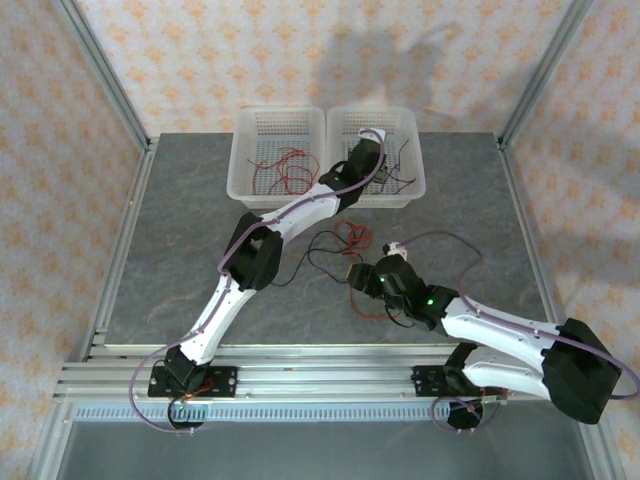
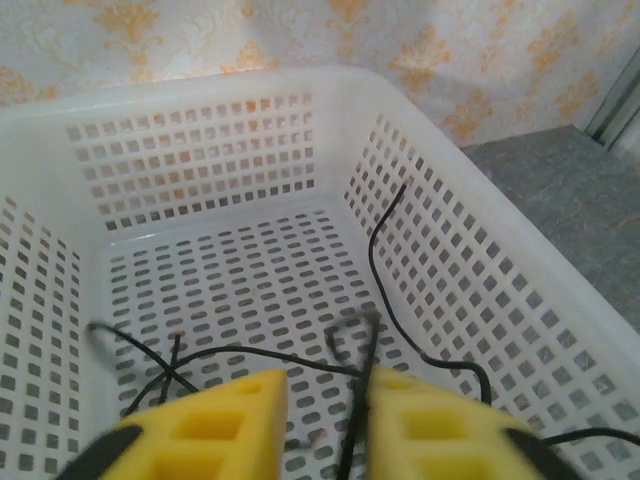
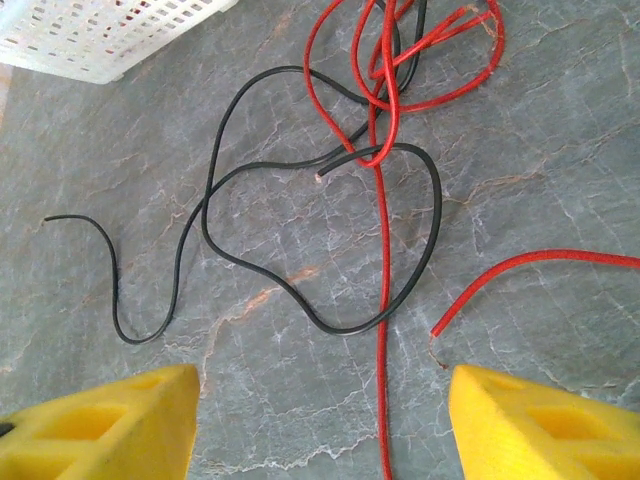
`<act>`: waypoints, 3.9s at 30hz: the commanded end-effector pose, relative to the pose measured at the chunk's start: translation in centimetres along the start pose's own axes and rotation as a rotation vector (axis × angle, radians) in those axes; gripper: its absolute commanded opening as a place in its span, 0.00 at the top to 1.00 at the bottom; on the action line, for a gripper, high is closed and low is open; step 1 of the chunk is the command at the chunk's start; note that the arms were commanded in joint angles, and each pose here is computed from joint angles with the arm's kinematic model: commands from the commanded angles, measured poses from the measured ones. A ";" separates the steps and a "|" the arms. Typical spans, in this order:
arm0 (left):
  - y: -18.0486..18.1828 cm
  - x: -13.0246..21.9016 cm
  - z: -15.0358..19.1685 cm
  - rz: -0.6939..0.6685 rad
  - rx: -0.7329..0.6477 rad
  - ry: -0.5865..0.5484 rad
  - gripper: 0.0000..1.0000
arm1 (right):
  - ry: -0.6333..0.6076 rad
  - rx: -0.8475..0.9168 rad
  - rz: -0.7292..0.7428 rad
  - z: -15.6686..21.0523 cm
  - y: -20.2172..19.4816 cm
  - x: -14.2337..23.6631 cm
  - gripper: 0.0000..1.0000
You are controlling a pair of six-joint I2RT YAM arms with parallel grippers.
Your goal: Untangle the cables
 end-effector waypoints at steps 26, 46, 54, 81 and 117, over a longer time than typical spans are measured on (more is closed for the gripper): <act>2.3 10.5 -13.0 -0.023 0.026 -0.252 0.01 | 0.062 -0.037 0.186 0.0 -0.6 -0.5 0.34; 6.5 25.7 1.9 -0.035 0.226 -0.054 0.05 | -0.005 0.015 0.391 -6.4 -1.2 -1.4 0.42; 8.1 27.7 7.9 -0.111 0.275 0.088 0.08 | 0.050 0.252 0.588 -7.2 -2.1 -2.5 0.47; 6.7 21.6 21.4 -0.189 0.297 0.412 0.30 | -0.002 0.132 0.431 -9.1 2.4 -9.2 0.84; 7.7 21.4 25.2 -0.266 0.265 0.491 0.36 | -0.356 0.182 -0.059 -19.1 17.9 11.6 1.00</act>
Point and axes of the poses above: each hand's point on the last joint's axis, 136 mm out from that joint toward the fingers, its own x axis back along the fingers, its own y axis along the line the jaws close on, z = x × y, the point moved 6 cm from there along x, back along the fingers, and after that the axes turned 10 degrees about -x, right-handed, at the moved point
